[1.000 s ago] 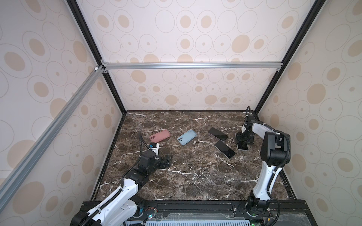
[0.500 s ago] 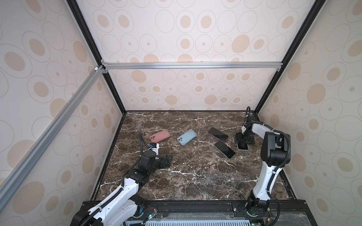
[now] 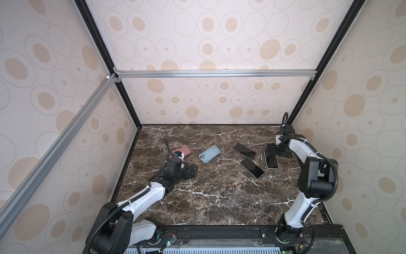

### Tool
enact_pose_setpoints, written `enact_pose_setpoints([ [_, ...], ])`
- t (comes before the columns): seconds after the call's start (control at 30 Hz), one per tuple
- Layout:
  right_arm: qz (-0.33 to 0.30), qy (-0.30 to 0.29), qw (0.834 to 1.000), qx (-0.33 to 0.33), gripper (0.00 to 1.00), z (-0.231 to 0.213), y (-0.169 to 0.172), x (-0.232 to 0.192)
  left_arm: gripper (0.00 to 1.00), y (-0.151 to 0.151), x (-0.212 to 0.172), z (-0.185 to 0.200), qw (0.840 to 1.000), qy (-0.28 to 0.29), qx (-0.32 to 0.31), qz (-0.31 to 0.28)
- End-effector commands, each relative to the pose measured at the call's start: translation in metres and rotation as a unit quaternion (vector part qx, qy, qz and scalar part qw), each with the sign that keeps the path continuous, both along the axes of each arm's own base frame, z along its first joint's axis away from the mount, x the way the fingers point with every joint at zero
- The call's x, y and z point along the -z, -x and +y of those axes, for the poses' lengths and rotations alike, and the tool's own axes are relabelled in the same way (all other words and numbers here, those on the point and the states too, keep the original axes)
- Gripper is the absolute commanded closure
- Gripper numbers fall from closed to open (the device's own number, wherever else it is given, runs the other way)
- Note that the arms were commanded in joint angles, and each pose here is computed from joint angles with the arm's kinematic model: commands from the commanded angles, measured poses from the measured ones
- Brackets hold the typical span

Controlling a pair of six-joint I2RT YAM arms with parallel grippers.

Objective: Put the phone into the phone case
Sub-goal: 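Set down the cased phone with the right gripper while the left reaches out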

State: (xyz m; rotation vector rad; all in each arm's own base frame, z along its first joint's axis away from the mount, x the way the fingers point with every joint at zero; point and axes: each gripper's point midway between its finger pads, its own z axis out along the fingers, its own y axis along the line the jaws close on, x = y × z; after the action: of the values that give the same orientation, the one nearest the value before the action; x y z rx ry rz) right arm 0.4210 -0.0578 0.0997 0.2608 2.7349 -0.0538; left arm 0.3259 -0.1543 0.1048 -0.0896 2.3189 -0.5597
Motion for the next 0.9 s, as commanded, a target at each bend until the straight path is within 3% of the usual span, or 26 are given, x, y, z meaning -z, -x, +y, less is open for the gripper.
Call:
enact_pose_setpoints([
  [0.0,-0.036,-0.036,0.998,-0.031,0.06,0.029,0.008,-0.015,0.08,-0.032,-0.016,-0.003,0.999,-0.001,-0.023,-0.022],
  [0.2,-0.084,-0.077,0.990,-0.082,0.10,0.075,0.018,-0.036,0.19,-0.063,-0.001,-0.012,0.999,-0.019,-0.038,0.002],
  [0.33,-0.095,-0.121,0.981,-0.121,0.13,0.106,0.026,-0.040,0.20,-0.078,0.006,-0.019,0.998,-0.033,-0.048,0.009],
  [0.6,-0.102,-0.146,0.969,-0.168,0.15,0.142,0.043,-0.045,0.23,-0.096,0.035,-0.033,0.995,-0.069,-0.057,0.040],
  [0.87,-0.116,-0.159,0.964,-0.178,0.17,0.150,0.052,-0.051,0.26,-0.102,0.063,-0.047,0.989,-0.110,-0.064,0.077],
])
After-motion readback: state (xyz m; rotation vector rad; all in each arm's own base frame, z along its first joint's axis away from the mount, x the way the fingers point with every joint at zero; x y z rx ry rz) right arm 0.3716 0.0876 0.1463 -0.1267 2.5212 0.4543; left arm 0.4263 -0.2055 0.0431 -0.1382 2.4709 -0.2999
